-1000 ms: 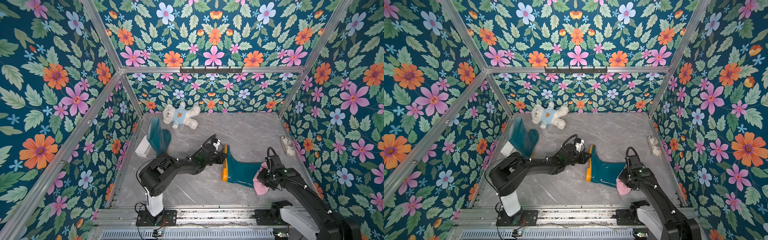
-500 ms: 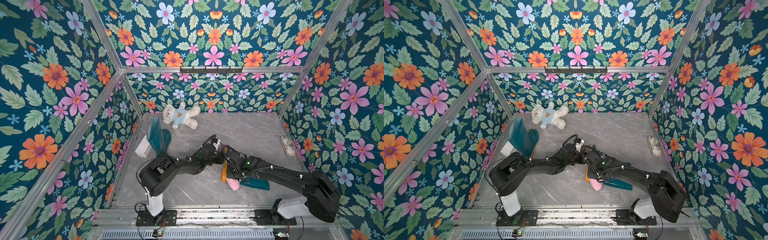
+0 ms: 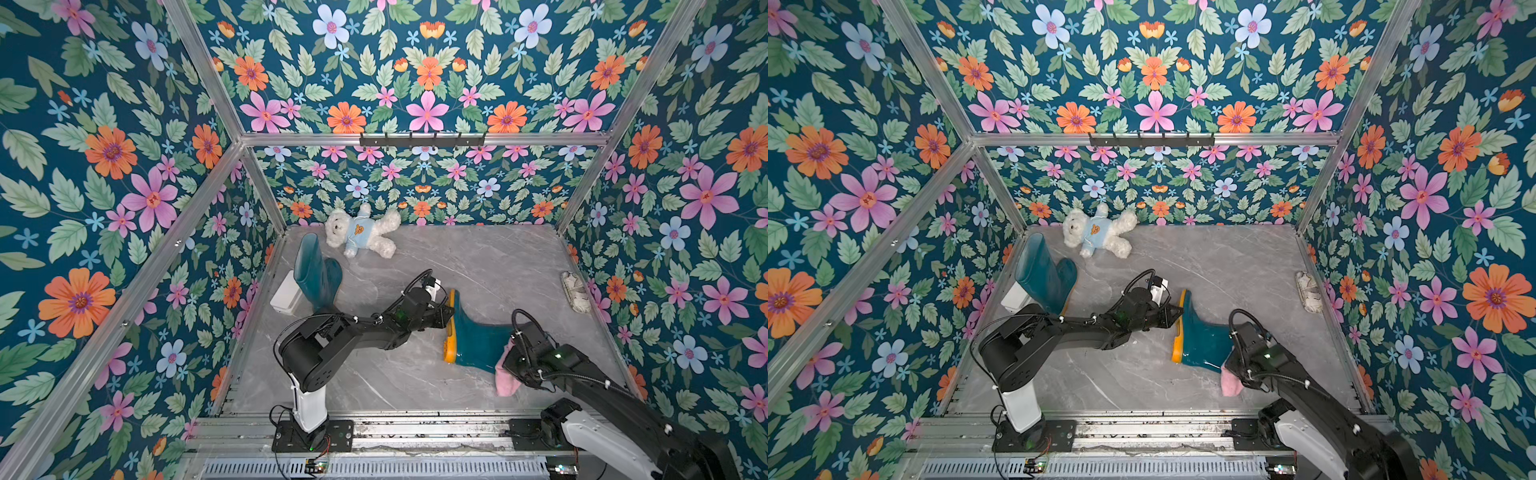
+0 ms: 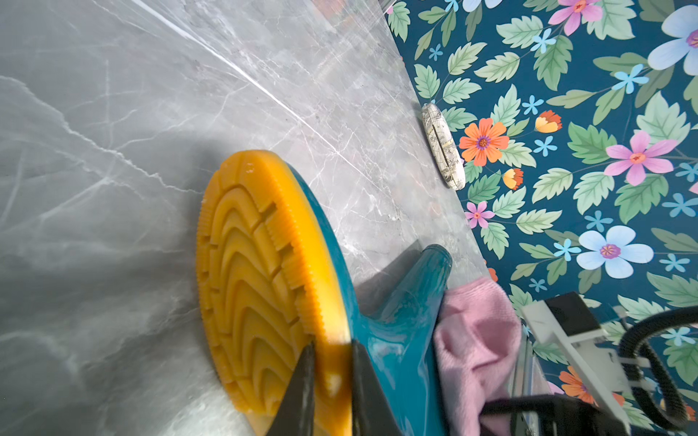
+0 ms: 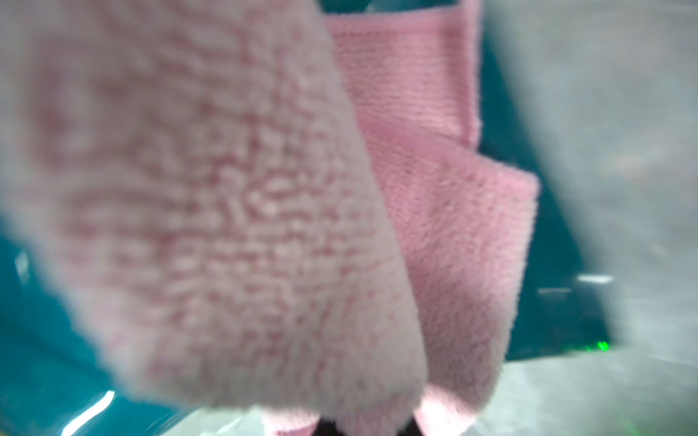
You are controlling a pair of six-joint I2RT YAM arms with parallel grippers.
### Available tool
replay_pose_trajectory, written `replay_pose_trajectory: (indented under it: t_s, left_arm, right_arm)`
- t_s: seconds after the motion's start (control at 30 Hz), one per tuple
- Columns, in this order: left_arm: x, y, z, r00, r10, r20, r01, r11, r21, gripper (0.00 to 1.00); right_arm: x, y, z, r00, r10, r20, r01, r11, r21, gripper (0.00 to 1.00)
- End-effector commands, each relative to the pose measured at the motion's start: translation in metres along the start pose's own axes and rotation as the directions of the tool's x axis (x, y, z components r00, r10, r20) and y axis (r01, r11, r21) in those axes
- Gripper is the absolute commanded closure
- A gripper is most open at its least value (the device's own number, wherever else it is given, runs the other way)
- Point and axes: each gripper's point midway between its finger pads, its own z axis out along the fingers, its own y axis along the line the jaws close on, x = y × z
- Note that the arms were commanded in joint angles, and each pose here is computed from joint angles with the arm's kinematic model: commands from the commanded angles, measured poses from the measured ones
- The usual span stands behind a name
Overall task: Wipe the rubber boots with a cloth
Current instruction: Wipe the dirt off the rubber boot.
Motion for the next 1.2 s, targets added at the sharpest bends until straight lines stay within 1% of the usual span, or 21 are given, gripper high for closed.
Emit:
replay_pose_trajectory:
  t_s: [0.0, 0.03, 0.13, 0.27, 0.37, 0.5, 0.6, 0.7, 0.77, 0.8, 0.87, 0.97, 1.03, 1.17]
  left_arm:
    - [0.045, 0.056, -0.005, 0.987, -0.057, -0.149, 0.024, 0.976, -0.217, 0.92]
    - [0.045, 0.055, -0.005, 0.987, -0.057, -0.148, 0.024, 0.976, -0.217, 0.92]
    - [0.046, 0.055, -0.006, 0.987, -0.057, -0.149, 0.023, 0.976, -0.218, 0.92]
    - [0.047, 0.056, -0.005, 0.986, -0.059, -0.154, 0.024, 0.976, -0.218, 0.92]
    - [0.046, 0.056, -0.006, 0.987, -0.059, -0.15, 0.025, 0.976, -0.217, 0.92]
    - [0.046, 0.055, -0.006, 0.987, -0.058, -0.151, 0.024, 0.976, -0.217, 0.92]
    - [0.046, 0.055, -0.006, 0.987, -0.058, -0.151, 0.024, 0.976, -0.215, 0.92]
    - [0.047, 0.057, -0.005, 0.986, -0.059, -0.155, 0.024, 0.975, -0.219, 0.92]
    - [0.048, 0.057, -0.004, 0.986, -0.059, -0.158, 0.024, 0.975, -0.219, 0.91]
    - [0.048, 0.057, -0.003, 0.985, -0.06, -0.159, 0.024, 0.975, -0.22, 0.91]
    - [0.048, 0.058, -0.003, 0.985, -0.062, -0.161, 0.025, 0.975, -0.222, 0.91]
    - [0.048, 0.058, -0.002, 0.985, -0.063, -0.162, 0.025, 0.974, -0.226, 0.91]
    - [0.048, 0.058, -0.002, 0.985, -0.065, -0.161, 0.027, 0.973, -0.227, 0.91]
    - [0.048, 0.058, -0.002, 0.984, -0.067, -0.164, 0.028, 0.973, -0.231, 0.91]
  right_arm:
    - [0.01, -0.035, -0.002, 0.988, 0.155, -0.012, -0.154, 0.987, 0.041, 1.0]
    - [0.007, -0.039, -0.006, 0.984, 0.18, 0.013, -0.181, 0.983, 0.036, 1.0]
    - [-0.005, -0.06, -0.026, 0.97, 0.21, 0.121, -0.222, 0.97, 0.096, 1.0]
    - [-0.012, -0.072, -0.043, 0.938, 0.276, 0.21, -0.294, 0.954, 0.059, 1.0]
    - [-0.012, -0.075, -0.042, 0.927, 0.298, 0.227, -0.316, 0.948, 0.046, 1.0]
    - [-0.012, -0.076, -0.034, 0.934, 0.288, 0.212, -0.313, 0.945, 0.097, 1.0]
    - [-0.015, -0.066, -0.027, 0.946, 0.253, 0.202, -0.273, 0.959, 0.076, 1.0]
    - [-0.022, -0.038, -0.022, 0.969, 0.181, 0.169, -0.186, 0.982, 0.014, 1.0]
    - [-0.026, -0.007, -0.017, 0.988, 0.102, 0.117, -0.097, 0.994, -0.052, 1.0]
    - [-0.026, 0.006, -0.016, 0.993, 0.073, 0.091, -0.065, 0.995, -0.08, 1.0]
    - [-0.027, 0.042, -0.016, 0.998, -0.027, 0.053, 0.035, 0.988, -0.153, 1.0]
    - [-0.022, 0.085, -0.021, 0.978, -0.197, 0.066, 0.206, 0.962, -0.182, 1.0]
    - [-0.013, 0.111, -0.02, 0.96, -0.273, 0.056, 0.279, 0.938, -0.206, 1.0]
    - [0.014, 0.153, -0.015, 0.921, -0.388, 0.045, 0.386, 0.885, -0.262, 1.0]
